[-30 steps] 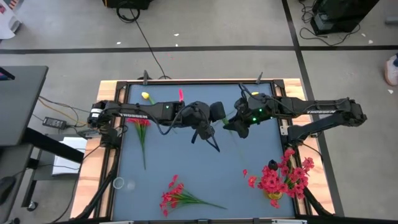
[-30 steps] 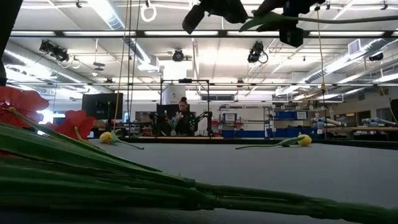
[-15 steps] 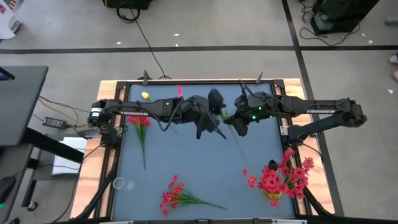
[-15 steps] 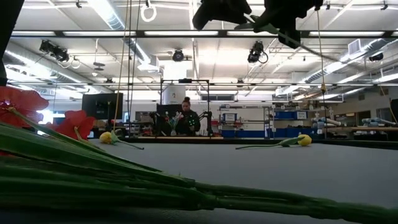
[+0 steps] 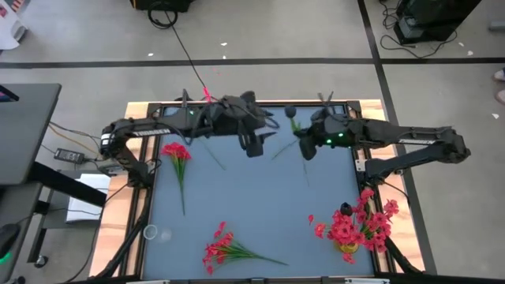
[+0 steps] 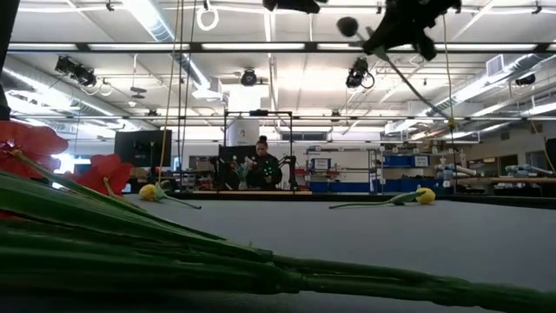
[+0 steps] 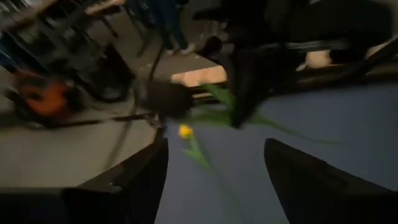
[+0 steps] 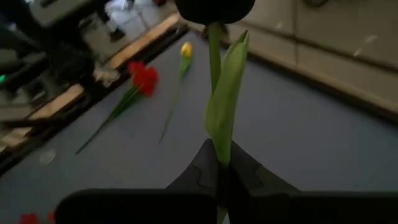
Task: Sort flowers into vase by color
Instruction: Put the black flower into the yellow vase
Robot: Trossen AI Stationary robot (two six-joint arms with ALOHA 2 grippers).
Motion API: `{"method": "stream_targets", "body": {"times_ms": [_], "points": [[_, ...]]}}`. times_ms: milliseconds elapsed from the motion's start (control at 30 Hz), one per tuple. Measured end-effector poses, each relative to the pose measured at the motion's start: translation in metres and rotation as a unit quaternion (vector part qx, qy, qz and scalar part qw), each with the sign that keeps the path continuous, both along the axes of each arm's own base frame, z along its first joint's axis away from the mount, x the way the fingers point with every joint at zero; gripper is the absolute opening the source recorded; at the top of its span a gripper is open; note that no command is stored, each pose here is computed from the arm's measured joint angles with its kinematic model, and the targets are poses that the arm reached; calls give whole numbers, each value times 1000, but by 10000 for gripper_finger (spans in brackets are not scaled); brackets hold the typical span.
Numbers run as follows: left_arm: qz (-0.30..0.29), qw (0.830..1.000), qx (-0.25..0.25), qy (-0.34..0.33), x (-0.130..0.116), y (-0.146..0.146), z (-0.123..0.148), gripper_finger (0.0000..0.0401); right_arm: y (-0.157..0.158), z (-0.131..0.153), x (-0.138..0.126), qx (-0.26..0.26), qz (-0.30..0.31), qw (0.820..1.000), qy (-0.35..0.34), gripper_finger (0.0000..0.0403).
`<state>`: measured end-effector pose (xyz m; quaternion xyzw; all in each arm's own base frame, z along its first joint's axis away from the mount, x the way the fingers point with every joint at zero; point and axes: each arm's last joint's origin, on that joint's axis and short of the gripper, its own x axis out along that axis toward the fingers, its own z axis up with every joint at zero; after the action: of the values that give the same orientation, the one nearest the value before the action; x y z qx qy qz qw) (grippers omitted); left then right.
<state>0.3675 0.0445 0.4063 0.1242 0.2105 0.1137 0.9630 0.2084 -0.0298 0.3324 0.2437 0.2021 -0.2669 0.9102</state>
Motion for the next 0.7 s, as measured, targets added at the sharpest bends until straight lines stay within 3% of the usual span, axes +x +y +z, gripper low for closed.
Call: {"method": "stream_targets", "body": {"times_ms": [133,300,567,700], "points": [[-8,997,-77,-11,-7,9,3,262,7,15,-29,-39,-14,999,-18,12],[-15,993,-114,-29,-4,4,3,252,19,26,-71,-59,-5,997,-55,12],[-18,978,-179,-110,13,-11,-21,237,34,-1,-119,-26,114,990,-76,12],[-5,967,-226,-116,16,-18,-38,233,37,-10,-140,-5,187,979,-77,12]]}}
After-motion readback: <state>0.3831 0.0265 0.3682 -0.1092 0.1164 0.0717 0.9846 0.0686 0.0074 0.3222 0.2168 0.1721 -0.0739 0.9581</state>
